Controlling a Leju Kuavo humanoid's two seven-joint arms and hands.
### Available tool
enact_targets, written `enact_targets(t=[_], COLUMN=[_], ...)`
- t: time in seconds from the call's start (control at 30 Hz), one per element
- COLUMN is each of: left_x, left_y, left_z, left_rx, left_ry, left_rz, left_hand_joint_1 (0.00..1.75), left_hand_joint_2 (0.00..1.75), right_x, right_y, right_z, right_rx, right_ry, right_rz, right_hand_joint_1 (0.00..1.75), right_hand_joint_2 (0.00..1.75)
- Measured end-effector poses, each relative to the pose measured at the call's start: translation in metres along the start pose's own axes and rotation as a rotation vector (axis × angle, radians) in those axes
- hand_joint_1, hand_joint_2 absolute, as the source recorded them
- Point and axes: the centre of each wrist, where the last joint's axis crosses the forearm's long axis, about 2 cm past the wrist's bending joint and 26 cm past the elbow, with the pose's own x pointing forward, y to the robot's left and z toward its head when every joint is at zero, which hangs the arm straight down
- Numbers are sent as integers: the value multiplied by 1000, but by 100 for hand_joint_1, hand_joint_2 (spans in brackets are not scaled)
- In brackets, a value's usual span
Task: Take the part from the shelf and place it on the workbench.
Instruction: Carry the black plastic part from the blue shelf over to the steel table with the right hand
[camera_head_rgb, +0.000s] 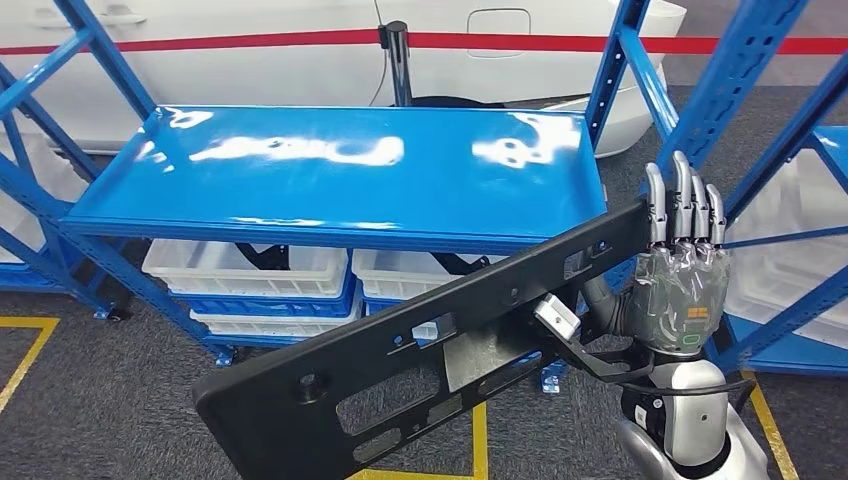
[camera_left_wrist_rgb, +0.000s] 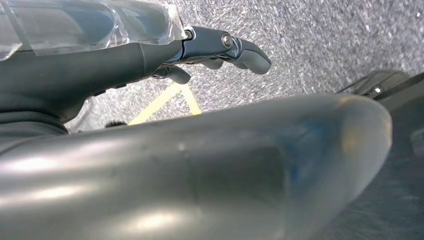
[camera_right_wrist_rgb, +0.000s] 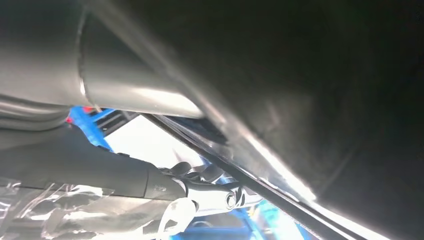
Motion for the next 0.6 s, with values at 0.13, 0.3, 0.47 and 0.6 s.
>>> enact_targets(t=[0.13,0.3,0.47,0.6], left_x=[1,3,5,2], left_y=[-1,-2,-4,-5], left_z=[0,0,0,-1], left_rx=[-2,-3,-5,-7], left_ry=[-1,-5,-6,-2], left_rz=[-1,-2,0,3], left_hand_joint_1=[0,0,0,0], left_hand_joint_2=[0,0,0,0], right_x=[0,-1,-4,-4], right_y=[0,0,-1,0], right_z=[0,-1,-2,-1], right_rx=[2,0,1,7], right_ry=[2,9,15,18], right_rz=[-3,-3,0,-1], right_hand_joint_1=[0,0,0,0], right_hand_joint_2=[0,0,0,0])
